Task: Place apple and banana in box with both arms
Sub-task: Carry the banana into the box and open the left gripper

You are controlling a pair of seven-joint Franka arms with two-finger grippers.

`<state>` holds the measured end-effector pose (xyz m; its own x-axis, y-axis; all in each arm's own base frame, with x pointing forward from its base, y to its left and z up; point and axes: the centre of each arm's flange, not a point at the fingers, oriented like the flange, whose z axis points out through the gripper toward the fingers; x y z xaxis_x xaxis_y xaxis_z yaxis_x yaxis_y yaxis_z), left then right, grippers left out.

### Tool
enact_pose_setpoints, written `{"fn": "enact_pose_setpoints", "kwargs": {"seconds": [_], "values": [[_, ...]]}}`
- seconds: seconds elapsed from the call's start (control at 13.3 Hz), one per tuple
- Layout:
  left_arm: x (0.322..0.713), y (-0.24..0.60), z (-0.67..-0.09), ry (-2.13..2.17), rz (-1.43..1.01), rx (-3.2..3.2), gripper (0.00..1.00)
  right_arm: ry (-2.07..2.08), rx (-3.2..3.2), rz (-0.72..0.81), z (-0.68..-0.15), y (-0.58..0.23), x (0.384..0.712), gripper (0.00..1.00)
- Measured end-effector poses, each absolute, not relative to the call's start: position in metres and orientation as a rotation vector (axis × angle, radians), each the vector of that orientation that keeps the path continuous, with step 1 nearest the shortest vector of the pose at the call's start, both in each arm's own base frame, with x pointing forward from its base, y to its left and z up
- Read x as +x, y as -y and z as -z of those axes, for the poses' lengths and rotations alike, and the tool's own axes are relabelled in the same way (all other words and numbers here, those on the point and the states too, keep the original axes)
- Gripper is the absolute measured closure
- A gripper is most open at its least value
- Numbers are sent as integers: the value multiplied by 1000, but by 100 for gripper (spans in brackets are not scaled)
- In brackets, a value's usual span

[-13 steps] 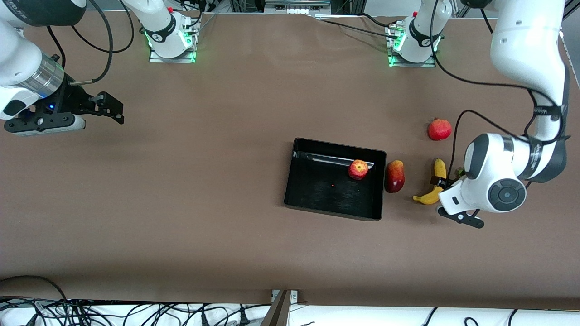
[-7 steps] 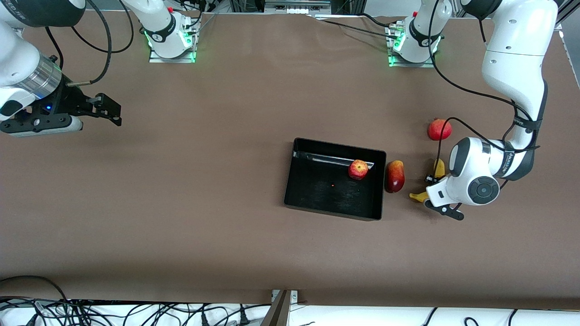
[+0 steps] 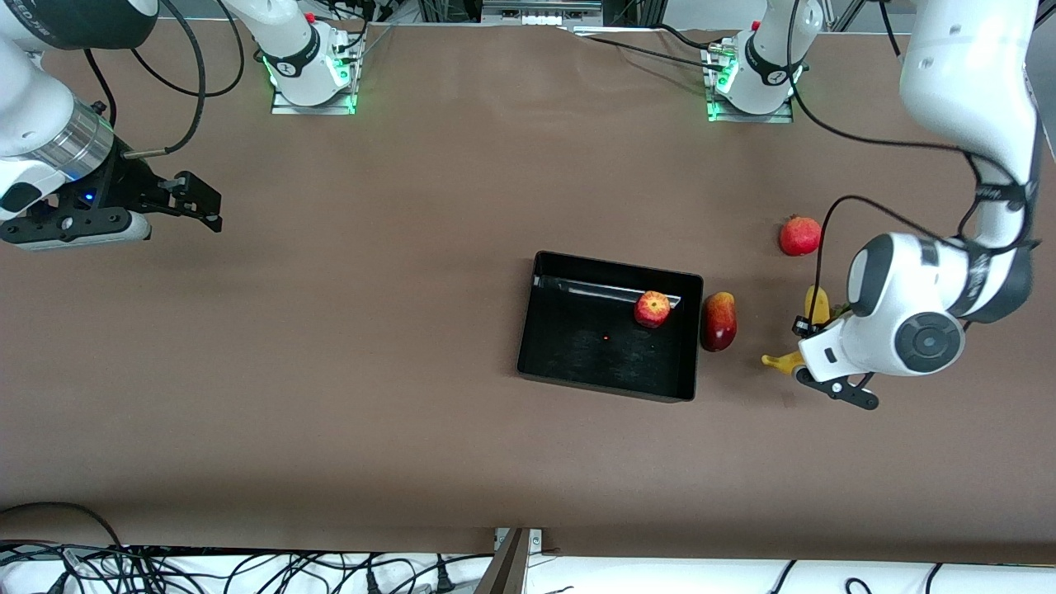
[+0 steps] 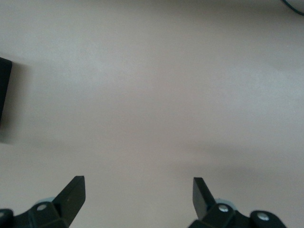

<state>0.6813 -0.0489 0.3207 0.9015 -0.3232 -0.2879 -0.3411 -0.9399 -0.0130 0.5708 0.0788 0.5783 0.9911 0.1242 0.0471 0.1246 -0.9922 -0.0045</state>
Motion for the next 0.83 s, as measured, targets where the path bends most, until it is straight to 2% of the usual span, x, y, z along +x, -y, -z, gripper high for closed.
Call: {"fn": "enact_pose_setpoints", "kwargs": {"seconds": [0.15,0.3,0.6,0.83], "values": [[679,94,-351,-433,-449,-3104,67,195,-3127,73,-578,-79,571,0],[668,157,-353,-299,-469,-3136,67,195,-3127,73,-578,-79,571,0],[627,309,-321,-112,-407,-3108,67,193,-3127,72,-578,-78,571,0],[610,372,-273,-62,-313,-3139,67,193,-3128,71,-578,-78,571,0]]}}
